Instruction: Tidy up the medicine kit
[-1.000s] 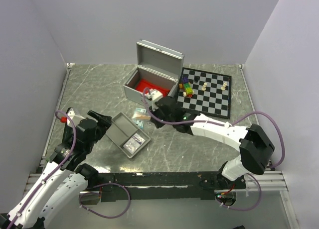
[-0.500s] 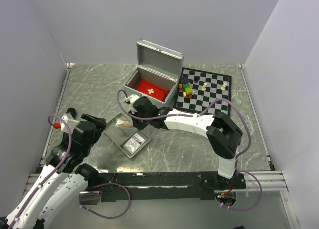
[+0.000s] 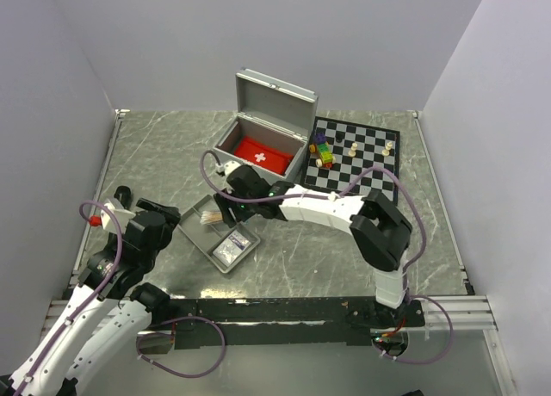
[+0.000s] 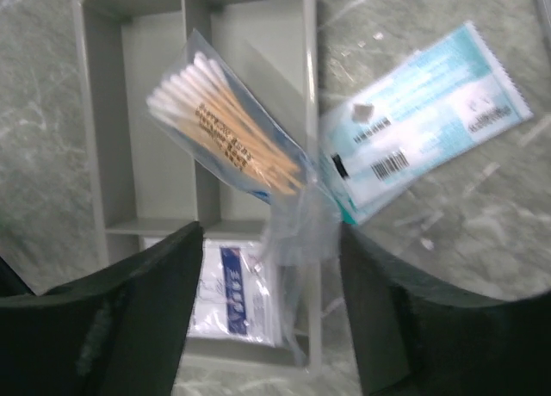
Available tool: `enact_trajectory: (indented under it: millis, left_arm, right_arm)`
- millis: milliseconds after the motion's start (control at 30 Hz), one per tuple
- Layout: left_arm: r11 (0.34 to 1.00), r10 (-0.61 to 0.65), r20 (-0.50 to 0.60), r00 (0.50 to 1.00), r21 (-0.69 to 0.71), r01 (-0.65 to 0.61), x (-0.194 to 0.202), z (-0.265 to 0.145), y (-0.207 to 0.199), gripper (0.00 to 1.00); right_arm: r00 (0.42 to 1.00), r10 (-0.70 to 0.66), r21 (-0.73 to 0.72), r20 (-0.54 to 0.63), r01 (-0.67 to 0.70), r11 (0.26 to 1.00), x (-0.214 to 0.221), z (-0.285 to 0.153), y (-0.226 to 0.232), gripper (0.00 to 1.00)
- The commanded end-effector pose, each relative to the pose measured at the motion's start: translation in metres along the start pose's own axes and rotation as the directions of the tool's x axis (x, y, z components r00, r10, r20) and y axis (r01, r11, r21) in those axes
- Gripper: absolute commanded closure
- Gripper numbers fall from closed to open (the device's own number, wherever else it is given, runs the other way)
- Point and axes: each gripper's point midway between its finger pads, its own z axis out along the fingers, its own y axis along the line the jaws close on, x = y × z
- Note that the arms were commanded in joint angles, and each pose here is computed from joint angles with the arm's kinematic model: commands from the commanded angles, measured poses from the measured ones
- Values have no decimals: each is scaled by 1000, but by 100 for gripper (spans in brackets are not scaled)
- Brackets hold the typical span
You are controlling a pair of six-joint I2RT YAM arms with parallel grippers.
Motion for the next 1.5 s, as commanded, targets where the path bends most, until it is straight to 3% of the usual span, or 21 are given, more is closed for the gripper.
enact_trajectory:
  millis: [0, 300, 400, 500, 600, 700, 833, 933, 1067, 1200, 1467]
  left_arm:
    - [999, -31, 25, 999, 36, 30, -9, -3, -12, 15]
    - [998, -52, 39, 998, 41, 51, -15, -8, -11, 15]
    - [997, -61, 45, 997, 57, 59, -18, -11, -12, 16]
    - [996, -68, 50, 996, 59, 65, -21, -14, -9, 16]
    - [996, -67, 47, 997, 69, 64, -19, -14, -8, 16]
    - [995, -66, 38, 997, 79, 63, -16, -13, -9, 16]
    - [996, -57, 43, 997, 76, 54, -17, -12, -10, 16]
    - [996, -52, 40, 998, 75, 49, -15, -10, -11, 16]
    - [996, -56, 29, 998, 72, 53, -11, -8, -10, 16]
    - [997, -54, 27, 998, 61, 52, -10, -7, -8, 16]
    - [997, -49, 17, 999, 58, 48, -7, -5, -8, 16]
  right_arm:
    - [991, -50, 18, 127, 49, 999, -27, -35, -1, 33]
    - [954, -252, -28, 163, 260, 965, -37, -23, 14, 27]
    - [957, -267, -57, 118, 275, 960, -36, -8, 18, 40]
    - [964, -253, -87, 84, 260, 962, -31, 2, 23, 60]
    - [970, -237, -115, 51, 241, 964, -20, 10, 26, 65]
    - [977, -207, -85, 57, 211, 974, -21, 6, 21, 60]
    - [988, -64, 63, 142, 56, 996, -37, -15, -33, 43]
    - [996, -9, 153, 88, -4, 988, -32, -10, -69, 37]
    - [997, 66, 233, 29, -71, 970, -12, 12, -98, 35]
    - [988, 148, 269, 41, -154, 951, -5, 26, -113, 35]
    - [985, 170, 269, 5, -165, 949, -4, 54, -109, 36]
